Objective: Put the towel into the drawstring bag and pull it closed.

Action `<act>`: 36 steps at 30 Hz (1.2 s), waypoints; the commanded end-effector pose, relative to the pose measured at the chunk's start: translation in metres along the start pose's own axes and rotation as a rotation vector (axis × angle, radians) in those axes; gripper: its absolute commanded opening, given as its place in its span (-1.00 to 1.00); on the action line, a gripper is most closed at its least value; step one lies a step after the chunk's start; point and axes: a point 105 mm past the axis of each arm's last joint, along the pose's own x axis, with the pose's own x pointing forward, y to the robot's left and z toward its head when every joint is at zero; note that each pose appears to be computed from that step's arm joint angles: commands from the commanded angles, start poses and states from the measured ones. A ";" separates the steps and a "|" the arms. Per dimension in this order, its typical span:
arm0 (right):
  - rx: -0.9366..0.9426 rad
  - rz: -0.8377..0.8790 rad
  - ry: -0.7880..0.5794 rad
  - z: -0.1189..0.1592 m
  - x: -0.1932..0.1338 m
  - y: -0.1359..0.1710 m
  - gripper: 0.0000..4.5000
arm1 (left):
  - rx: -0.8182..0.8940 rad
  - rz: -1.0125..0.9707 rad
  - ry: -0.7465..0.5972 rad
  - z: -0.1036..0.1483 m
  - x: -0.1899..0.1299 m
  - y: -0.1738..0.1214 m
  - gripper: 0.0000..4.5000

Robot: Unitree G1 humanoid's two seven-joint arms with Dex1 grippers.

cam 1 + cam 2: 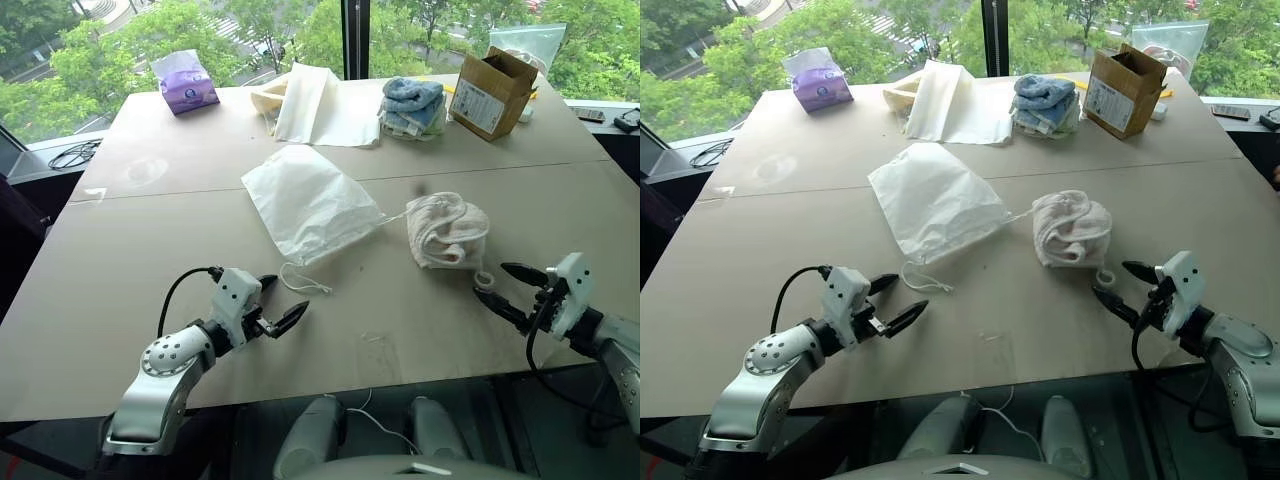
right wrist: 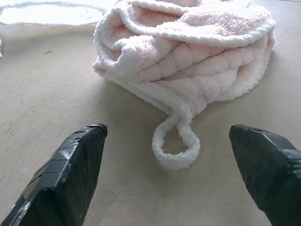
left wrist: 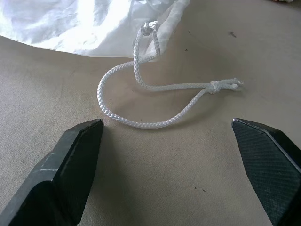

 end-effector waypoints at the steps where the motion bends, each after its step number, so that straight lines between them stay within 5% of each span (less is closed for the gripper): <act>1: -0.046 0.029 -0.052 0.012 -0.001 0.006 0.98 | 0.016 -0.025 0.026 -0.005 0.002 -0.002 1.00; 21: -0.055 0.038 -0.067 0.008 0.000 0.012 0.98 | -0.009 -0.015 -0.006 0.001 -0.003 0.010 1.00; 30: -0.037 0.183 -0.068 0.020 0.004 0.041 0.98 | 0.088 -0.158 -0.186 0.066 0.004 -0.003 1.00; 36: -0.029 0.246 -0.118 0.039 0.014 0.075 0.98 | 0.202 -0.144 -0.138 0.074 0.035 0.013 1.00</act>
